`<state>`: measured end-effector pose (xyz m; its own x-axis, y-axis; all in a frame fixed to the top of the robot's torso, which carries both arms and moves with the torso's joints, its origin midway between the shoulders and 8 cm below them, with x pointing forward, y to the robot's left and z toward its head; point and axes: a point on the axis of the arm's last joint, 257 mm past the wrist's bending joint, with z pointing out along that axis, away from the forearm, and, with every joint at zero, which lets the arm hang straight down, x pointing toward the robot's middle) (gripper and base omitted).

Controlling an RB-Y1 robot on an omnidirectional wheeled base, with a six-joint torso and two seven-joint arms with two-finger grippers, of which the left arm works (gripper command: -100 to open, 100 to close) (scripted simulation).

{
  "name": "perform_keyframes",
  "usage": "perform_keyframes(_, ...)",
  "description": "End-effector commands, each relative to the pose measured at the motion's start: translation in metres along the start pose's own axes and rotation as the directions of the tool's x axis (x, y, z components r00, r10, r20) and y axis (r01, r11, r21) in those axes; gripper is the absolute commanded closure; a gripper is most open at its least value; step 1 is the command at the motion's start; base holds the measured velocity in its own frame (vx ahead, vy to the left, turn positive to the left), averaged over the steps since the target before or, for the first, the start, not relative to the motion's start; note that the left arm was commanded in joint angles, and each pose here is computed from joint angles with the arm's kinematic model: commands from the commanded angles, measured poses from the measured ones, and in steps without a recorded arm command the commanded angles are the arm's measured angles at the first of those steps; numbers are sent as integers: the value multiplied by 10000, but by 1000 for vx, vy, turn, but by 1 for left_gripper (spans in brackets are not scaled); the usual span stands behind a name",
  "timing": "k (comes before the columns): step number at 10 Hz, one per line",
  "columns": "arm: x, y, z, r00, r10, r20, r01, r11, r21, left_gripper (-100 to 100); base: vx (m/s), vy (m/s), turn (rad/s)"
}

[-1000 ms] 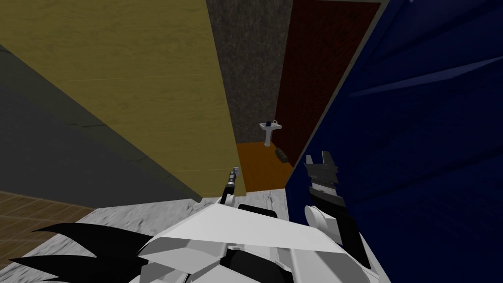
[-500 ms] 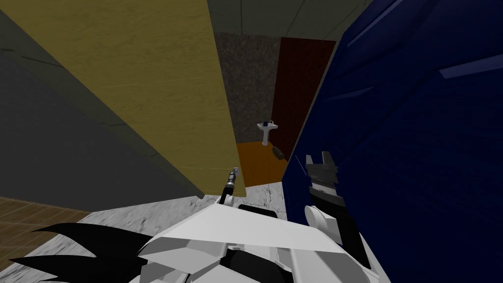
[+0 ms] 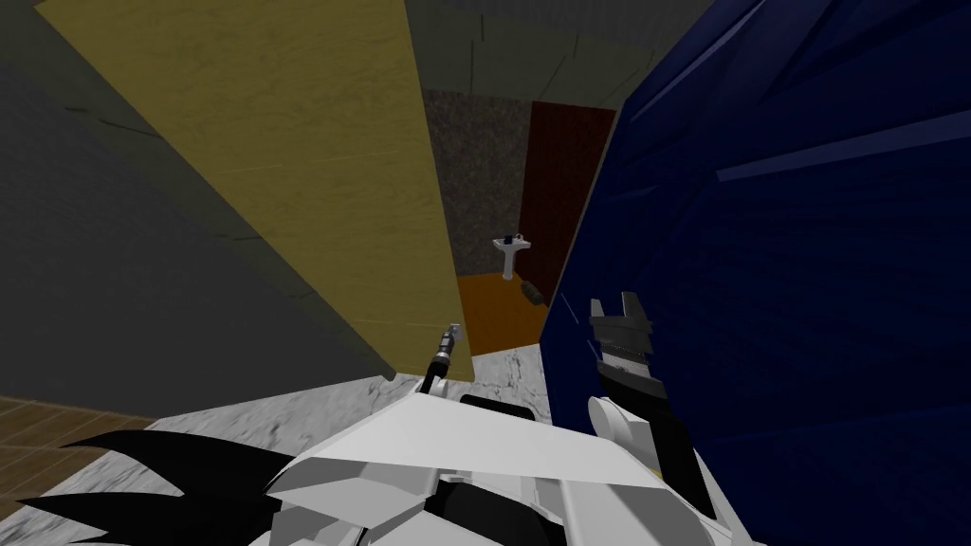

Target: Pull the door open

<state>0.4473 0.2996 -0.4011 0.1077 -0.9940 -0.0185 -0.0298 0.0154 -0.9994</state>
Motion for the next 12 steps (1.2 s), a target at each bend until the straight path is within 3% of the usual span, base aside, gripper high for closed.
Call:
perform_keyframes(1, -39, -62, 28, 9999, -85, -118, 87, 9998, 178, 100, 13, 8, -37)
perform_keyframes(2, -1, -3, -5, 9999, -51, -101, 51, 10000, 11, 100, 9, -1, -11)
perform_keyframes(9, -616, -33, -213, 9995, -136, -294, 143, 9996, 246, 100, -179, 8, -212)
perform_keyframes(12, -860, -56, -307, 9991, -159, -402, 170, 9995, 281, 100, -164, -50, -165)
